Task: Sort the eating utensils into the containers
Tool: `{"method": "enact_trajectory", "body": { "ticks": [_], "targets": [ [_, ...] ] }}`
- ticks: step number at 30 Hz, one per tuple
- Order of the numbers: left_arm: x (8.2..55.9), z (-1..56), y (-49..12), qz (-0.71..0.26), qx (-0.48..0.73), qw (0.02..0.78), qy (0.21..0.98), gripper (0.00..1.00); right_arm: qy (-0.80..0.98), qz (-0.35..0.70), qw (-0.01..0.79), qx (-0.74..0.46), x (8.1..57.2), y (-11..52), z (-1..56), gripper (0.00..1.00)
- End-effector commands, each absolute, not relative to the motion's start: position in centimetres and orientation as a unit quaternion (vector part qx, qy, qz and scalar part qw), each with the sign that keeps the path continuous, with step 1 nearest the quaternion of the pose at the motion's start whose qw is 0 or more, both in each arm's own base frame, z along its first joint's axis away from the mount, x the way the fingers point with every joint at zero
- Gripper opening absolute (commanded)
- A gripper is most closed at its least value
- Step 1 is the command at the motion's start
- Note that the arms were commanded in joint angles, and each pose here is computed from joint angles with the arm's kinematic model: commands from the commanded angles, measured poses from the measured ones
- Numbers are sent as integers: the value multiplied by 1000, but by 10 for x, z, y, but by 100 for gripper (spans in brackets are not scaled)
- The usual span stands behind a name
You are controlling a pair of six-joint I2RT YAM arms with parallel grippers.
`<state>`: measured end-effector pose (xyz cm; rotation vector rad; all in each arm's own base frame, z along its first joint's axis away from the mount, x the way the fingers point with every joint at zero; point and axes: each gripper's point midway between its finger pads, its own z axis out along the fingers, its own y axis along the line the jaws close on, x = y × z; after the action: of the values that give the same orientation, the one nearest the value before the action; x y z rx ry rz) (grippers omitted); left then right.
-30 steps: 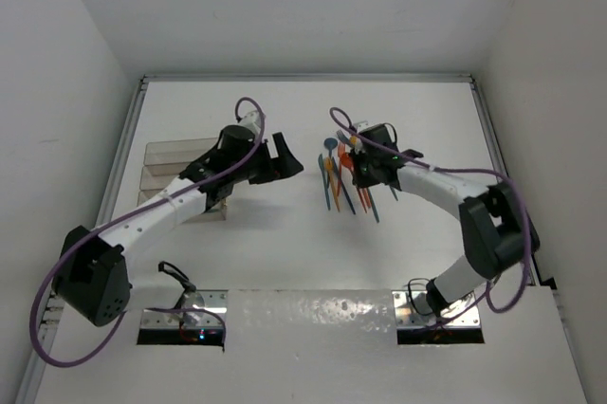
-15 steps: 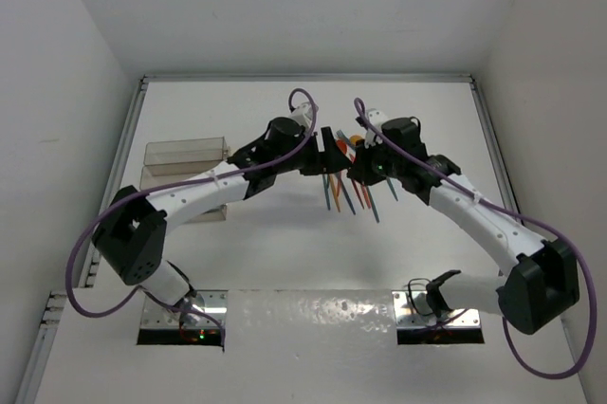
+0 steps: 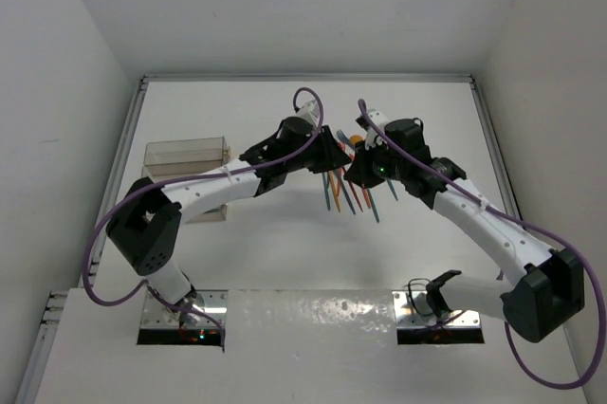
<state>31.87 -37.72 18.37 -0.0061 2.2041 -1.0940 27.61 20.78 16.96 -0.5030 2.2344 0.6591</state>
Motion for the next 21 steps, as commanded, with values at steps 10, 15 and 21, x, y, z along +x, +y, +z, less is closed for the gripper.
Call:
{"method": "enact_trajectory", "body": {
  "ticks": [10,15,21],
  "targets": [
    [321,211,-355,-426,-80,365,824,0,862,266,392,-181,281,211,186,34],
    [333,196,-260,-347,-234,386,822,0,869,243,404,-152,283,199,190,57],
    [323,182,-115,-217,-422,418,775,0,878,231,396,-140,278,192,182,62]
  ]
}}
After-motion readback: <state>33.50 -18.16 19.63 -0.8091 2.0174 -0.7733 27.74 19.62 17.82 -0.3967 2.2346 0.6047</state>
